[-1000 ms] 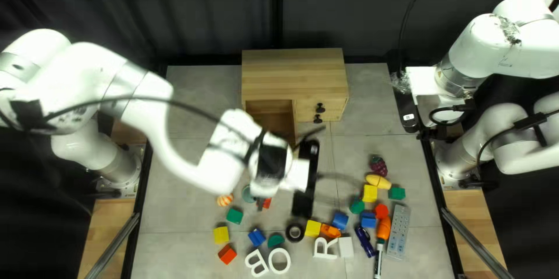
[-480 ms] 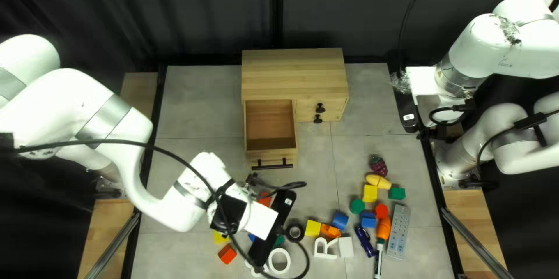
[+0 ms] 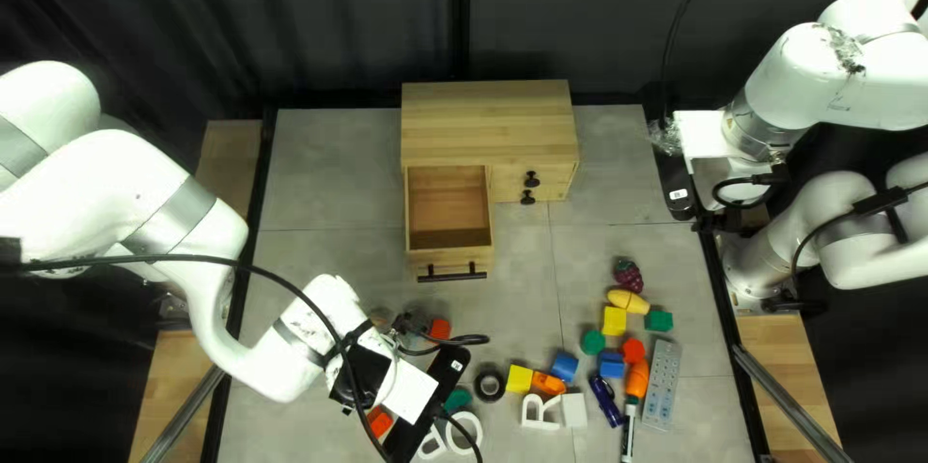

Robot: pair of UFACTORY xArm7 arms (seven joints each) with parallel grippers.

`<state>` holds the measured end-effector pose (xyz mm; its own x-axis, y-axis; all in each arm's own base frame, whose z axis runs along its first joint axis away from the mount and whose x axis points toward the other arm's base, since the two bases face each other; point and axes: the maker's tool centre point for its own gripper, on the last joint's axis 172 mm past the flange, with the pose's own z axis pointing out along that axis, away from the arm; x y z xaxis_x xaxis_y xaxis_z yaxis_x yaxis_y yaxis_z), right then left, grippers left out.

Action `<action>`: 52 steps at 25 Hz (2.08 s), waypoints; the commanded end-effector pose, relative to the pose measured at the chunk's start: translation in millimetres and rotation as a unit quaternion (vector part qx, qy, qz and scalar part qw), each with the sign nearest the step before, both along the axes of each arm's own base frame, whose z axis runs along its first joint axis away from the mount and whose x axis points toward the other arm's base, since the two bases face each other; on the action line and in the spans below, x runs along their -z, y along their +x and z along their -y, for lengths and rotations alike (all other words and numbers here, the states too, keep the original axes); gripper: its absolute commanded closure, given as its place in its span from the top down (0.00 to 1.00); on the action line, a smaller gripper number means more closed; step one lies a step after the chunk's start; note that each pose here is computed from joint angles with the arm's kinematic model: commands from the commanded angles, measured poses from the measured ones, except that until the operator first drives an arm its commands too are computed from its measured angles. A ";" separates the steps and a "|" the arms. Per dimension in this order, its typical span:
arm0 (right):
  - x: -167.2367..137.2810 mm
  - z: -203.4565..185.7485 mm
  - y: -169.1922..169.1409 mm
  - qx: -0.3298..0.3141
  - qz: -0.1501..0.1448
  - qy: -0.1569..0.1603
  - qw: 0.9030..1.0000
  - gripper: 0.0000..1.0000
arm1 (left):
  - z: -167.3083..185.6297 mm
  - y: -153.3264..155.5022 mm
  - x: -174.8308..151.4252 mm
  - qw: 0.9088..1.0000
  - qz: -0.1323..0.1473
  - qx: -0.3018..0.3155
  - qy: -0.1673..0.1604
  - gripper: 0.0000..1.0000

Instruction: Open drawers and place objects into drawer and close

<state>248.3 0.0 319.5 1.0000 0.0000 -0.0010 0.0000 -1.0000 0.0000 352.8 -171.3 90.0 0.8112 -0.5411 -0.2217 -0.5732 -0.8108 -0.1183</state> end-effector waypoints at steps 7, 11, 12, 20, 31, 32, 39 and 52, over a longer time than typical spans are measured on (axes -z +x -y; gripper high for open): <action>0.0 0.0 0.0 0.000 0.000 0.000 1.000 1.00 | -13.3 -10.4 27.1 1.000 -0.011 0.016 0.011 1.00; 0.0 0.0 0.0 0.000 0.000 0.000 1.000 1.00 | -25.2 -14.6 34.3 0.999 -0.018 0.021 0.016 1.00; 0.0 0.0 0.0 0.000 0.000 0.000 1.000 1.00 | -27.9 -15.2 35.4 0.999 -0.019 0.022 0.018 1.00; 0.0 0.0 0.0 0.000 0.000 0.000 1.000 1.00 | -45.7 -19.6 50.0 0.998 -0.031 0.041 0.032 1.00; 0.0 0.0 0.0 0.000 0.000 0.000 1.000 1.00 | -59.9 -18.6 61.0 0.998 -0.030 0.048 0.027 1.00; 0.0 0.0 0.0 0.000 0.000 0.000 1.000 1.00 | -59.9 -19.0 61.7 0.998 -0.030 0.049 0.027 1.00; 0.0 0.0 0.0 0.000 0.000 0.000 1.000 1.00 | -58.9 -22.5 69.4 0.998 -0.026 0.054 0.024 0.07; 0.0 0.0 0.0 0.000 0.000 0.000 1.000 1.00 | -51.7 -2.4 3.2 0.998 -0.017 0.029 0.052 0.41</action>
